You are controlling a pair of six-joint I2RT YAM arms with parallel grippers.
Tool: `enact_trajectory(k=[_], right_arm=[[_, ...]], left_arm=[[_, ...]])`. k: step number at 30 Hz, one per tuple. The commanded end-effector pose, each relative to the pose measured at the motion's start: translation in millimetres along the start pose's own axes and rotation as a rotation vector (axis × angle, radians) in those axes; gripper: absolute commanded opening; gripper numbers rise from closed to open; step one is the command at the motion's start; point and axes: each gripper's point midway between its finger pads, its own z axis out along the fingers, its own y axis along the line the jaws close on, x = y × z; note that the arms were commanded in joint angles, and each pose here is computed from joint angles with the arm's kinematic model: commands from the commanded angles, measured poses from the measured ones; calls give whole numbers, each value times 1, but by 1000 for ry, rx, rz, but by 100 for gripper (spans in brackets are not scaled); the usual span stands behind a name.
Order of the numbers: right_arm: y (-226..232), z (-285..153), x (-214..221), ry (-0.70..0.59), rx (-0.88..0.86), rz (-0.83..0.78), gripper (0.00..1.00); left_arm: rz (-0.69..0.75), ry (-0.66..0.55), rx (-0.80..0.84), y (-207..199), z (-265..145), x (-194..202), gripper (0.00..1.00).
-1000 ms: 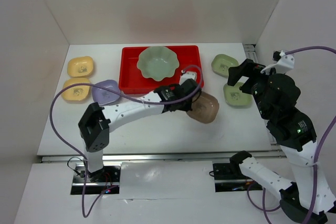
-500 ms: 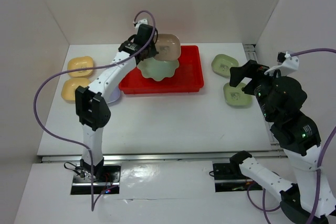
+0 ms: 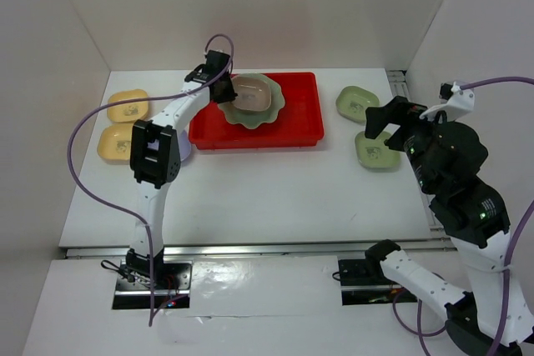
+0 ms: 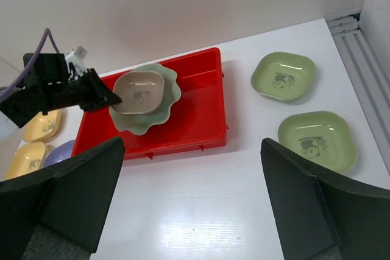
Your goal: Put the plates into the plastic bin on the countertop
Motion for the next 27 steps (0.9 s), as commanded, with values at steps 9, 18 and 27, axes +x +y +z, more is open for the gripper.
enact_trajectory(k=[9,18,27], right_arm=[[3,6,4,4,-13,-8,99],[3,79,96,191,49,-69,100],[-101,201,118,259,182,89,100]], left_arm=[[27,-129,143,-48,-53,-34,85],[6,-217,113,-49,-167,-46,100],[-3,-159,184,-51,-268,36,100]])
